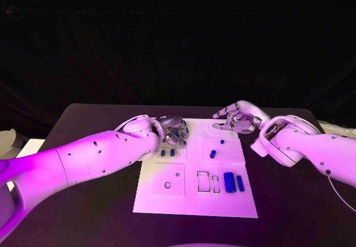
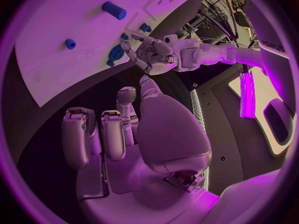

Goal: Assemble the parts on the task board

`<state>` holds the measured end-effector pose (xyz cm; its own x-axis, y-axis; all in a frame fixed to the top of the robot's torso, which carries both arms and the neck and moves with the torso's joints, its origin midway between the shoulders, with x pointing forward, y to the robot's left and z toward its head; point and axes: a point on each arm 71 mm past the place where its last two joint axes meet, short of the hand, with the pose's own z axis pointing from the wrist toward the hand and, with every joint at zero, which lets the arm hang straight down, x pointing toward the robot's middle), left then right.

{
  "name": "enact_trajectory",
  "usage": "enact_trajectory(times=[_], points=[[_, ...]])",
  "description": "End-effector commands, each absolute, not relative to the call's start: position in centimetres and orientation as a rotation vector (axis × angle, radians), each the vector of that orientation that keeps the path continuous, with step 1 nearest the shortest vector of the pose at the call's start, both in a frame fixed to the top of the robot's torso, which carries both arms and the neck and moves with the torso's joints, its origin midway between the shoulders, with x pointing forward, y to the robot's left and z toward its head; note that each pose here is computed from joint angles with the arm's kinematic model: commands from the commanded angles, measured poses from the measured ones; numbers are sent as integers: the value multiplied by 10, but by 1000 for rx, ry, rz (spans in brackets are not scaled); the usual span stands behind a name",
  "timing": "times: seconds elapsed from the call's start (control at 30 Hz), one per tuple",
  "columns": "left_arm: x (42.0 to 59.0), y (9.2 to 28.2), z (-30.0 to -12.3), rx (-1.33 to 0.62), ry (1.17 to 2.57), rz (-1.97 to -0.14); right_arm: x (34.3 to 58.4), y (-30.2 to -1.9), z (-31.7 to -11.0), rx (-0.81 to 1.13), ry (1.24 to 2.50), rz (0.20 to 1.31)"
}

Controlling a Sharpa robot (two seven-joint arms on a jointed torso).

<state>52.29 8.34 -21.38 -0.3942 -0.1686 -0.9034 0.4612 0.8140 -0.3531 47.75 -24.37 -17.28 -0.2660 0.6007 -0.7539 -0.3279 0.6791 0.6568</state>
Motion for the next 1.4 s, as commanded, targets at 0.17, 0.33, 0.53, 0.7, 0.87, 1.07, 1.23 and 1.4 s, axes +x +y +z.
enact_trajectory(times=[0.17,0.33,0.53,0.7,0.87,1.07,1.23,1.4], points=[[524,82,-216,239,1874,-637,477,-242,-173,219,1608,909],[523,79,-217,247,1881,-639,477,-242,-173,218,1610,911],[523,76,-219,253,1899,-633,477,-241,-173,216,1610,914],[522,75,-221,256,1913,-627,476,-240,-172,215,1609,917],[522,74,-223,259,1931,-615,476,-240,-172,215,1607,918],[522,73,-225,265,1959,-594,476,-240,-172,214,1607,920],[522,71,-228,272,1975,-583,476,-239,-172,213,1607,922],[522,70,-230,268,1972,-583,476,-239,-172,213,1607,923]])
